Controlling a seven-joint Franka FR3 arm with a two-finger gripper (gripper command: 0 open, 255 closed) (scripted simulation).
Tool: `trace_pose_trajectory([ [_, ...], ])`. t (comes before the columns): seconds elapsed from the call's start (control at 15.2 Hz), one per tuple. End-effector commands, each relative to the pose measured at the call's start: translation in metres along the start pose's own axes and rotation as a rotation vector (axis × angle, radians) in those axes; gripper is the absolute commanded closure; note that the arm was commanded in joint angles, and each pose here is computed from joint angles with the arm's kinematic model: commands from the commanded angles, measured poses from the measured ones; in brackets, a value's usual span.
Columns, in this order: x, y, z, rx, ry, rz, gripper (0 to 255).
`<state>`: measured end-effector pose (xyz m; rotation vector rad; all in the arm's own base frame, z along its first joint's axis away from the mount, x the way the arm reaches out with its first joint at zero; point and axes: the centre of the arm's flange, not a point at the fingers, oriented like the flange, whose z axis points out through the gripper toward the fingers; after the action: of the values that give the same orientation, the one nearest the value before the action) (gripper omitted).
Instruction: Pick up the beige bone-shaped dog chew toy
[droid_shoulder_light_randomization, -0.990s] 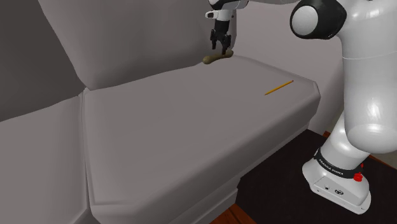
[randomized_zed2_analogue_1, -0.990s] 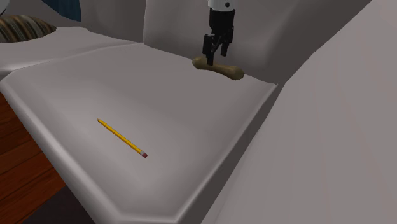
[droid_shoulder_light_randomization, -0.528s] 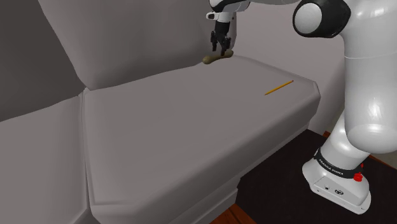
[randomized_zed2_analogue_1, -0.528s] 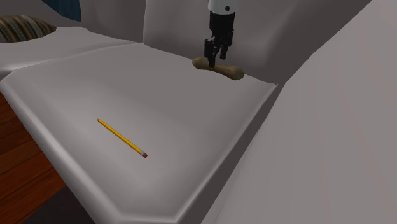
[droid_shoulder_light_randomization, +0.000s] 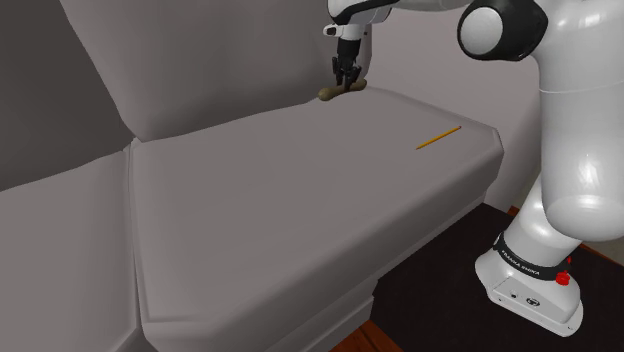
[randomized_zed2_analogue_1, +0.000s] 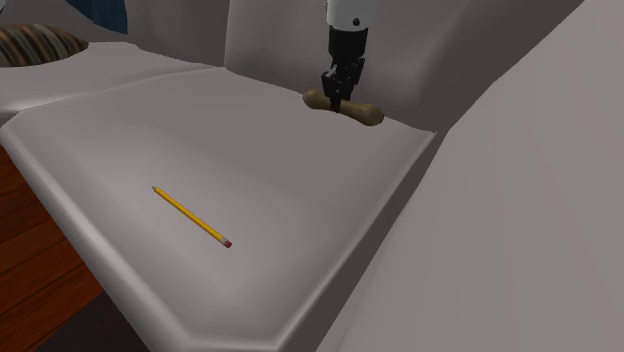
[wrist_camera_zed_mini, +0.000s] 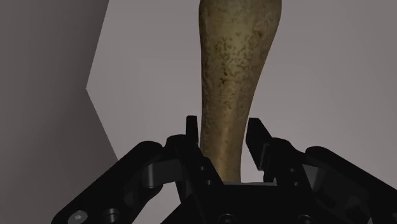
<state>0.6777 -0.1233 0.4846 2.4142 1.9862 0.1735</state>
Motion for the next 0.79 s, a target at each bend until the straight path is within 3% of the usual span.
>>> trace_pose_trajectory([
  [0.0, 0.001, 0.001, 0.010, 0.014, -0.002, 0.002, 255],
  [0.73, 0.005, 0.005, -0.048, 0.014, -0.002, 0.002, 255],
])
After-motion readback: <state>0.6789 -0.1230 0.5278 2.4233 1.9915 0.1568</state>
